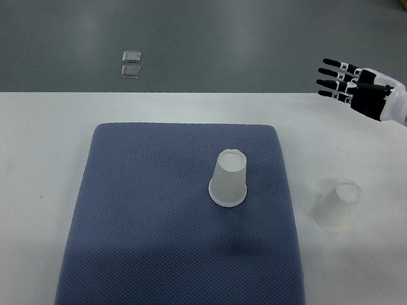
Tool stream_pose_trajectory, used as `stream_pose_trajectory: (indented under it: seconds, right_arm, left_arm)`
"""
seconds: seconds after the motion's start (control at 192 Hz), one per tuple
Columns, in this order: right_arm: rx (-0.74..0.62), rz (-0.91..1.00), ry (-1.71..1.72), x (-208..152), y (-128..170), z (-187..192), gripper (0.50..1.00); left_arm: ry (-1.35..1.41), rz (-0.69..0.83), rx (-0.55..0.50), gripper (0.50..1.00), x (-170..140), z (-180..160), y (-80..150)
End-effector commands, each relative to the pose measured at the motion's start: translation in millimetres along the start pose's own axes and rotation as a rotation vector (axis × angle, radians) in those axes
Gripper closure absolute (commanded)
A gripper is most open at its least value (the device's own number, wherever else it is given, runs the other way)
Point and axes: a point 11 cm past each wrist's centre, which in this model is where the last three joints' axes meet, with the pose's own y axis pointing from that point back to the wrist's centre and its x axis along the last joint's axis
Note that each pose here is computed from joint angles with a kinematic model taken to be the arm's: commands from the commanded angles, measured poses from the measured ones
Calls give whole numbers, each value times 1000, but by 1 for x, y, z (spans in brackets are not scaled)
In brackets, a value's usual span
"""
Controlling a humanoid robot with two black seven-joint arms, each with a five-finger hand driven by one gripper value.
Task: Stack paper cups
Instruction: 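Rotate the right hand and lower it beside the loose white cup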
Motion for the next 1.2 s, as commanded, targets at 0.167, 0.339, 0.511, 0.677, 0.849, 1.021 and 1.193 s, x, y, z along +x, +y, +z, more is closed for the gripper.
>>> stream_pose_trajectory:
  seconds: [0.167, 0.339, 0.511, 0.677, 0.849, 1.021, 1.193]
  right_arm:
    - [-87, 58, 427, 24, 24, -41, 579]
    - [-127, 51, 639, 26, 29, -49, 579]
    - [-133, -72, 875, 7, 39, -52, 579]
    - [-200, -189, 997, -10, 56, -37, 579]
    - [-223, -255, 1067, -22, 77, -34, 579]
    - [-226, -279, 1069, -28, 96, -12, 579]
    - [-247, -264, 1081, -25, 96, 17, 581]
  left_arm:
    - [1, 2, 0, 500, 0, 0, 0]
    - [0, 0, 0, 500, 0, 0, 0]
    - [1, 0, 0, 500, 0, 0, 0]
    - [1, 0, 0, 500, 0, 0, 0]
    - [1, 2, 0, 500, 0, 0, 0]
    - [1, 2, 0, 500, 0, 0, 0]
    - [1, 2, 0, 500, 0, 0, 0]
